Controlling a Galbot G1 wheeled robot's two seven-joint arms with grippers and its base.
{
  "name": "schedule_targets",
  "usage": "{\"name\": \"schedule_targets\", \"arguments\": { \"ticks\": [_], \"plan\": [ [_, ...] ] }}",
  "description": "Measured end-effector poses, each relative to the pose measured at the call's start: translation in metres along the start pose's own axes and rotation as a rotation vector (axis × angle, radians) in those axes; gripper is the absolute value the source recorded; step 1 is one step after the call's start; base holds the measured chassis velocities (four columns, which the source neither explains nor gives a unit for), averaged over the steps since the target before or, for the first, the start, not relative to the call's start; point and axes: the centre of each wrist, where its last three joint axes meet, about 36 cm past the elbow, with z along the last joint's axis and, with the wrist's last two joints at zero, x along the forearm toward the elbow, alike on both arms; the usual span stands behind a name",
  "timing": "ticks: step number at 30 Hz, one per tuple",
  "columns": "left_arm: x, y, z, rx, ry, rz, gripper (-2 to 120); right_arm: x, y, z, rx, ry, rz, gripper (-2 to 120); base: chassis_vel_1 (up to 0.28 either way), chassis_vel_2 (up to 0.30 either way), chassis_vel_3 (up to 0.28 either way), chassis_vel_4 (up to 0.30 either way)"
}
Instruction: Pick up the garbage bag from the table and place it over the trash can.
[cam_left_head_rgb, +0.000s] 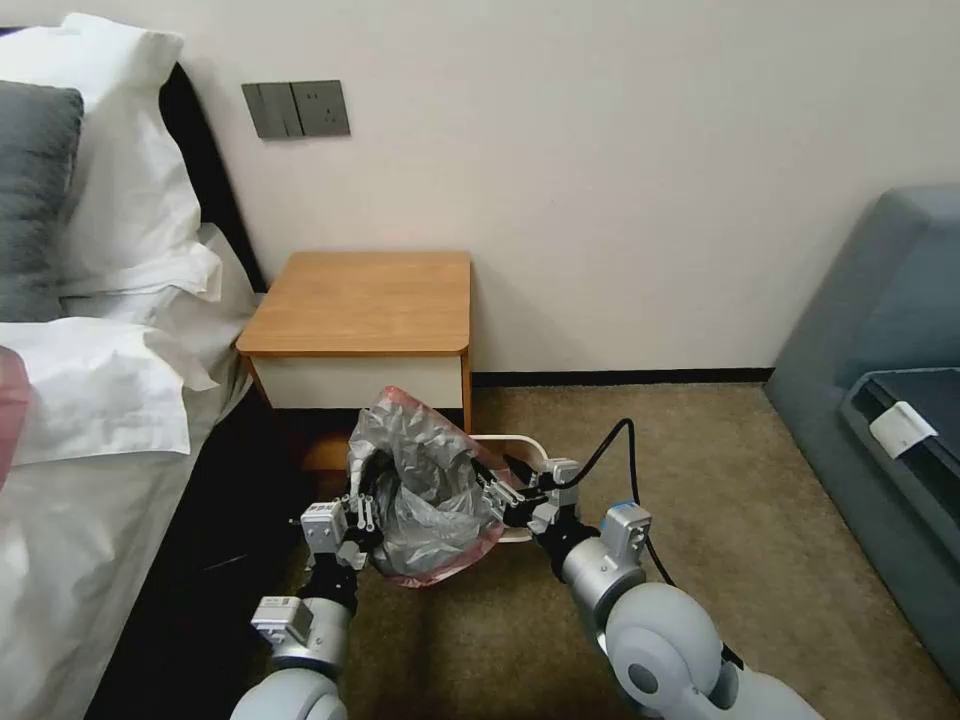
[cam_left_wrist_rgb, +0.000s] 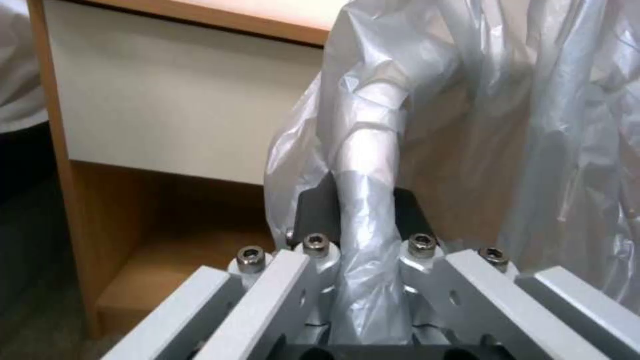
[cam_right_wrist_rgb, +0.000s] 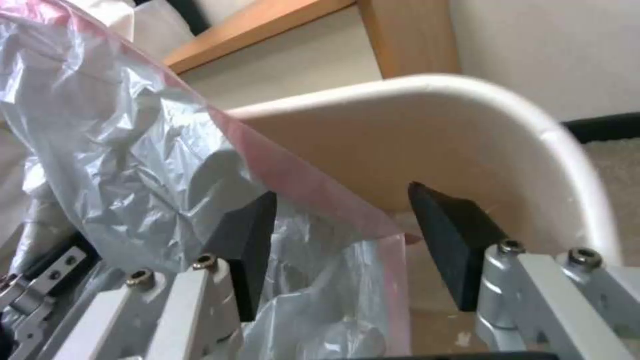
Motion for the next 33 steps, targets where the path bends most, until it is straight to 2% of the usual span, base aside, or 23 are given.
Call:
{"name": "schedule_targets", "arguments": {
  "ticks": [5, 7, 17, 32, 33],
  "plan": [
    [0.0, 0.0, 0.0, -0.008, -0.006, 0.008, 5, 0.001, -0.003, -0.002, 0.018, 0.002, -0.007, 63, 0.0, 0.0, 0.0, 0.0],
    [0.0, 0.005, 0.001, -0.037, -0.024, 0.014, 5, 0.0, -0.006, -0.004, 0.034, 0.005, -0.012, 65, 0.0, 0.0, 0.0, 0.0],
    [-0.005, 0.015, -0.003, -0.107, -0.082, 0.046, 5, 0.001, -0.01, -0.014, 0.025, 0.05, -0.045, 64, 0.0, 0.0, 0.0, 0.0],
    [0.001, 0.012, -0.005, -0.174, -0.12, 0.076, 5, -0.002, 0.001, -0.015, 0.01, 0.051, -0.056, 63, 0.0, 0.0, 0.0, 0.0],
    [0.002, 0.011, -0.006, -0.174, -0.121, 0.076, 5, -0.002, 0.002, -0.015, 0.009, 0.051, -0.06, 59, 0.0, 0.0, 0.0, 0.0]
  ]
}}
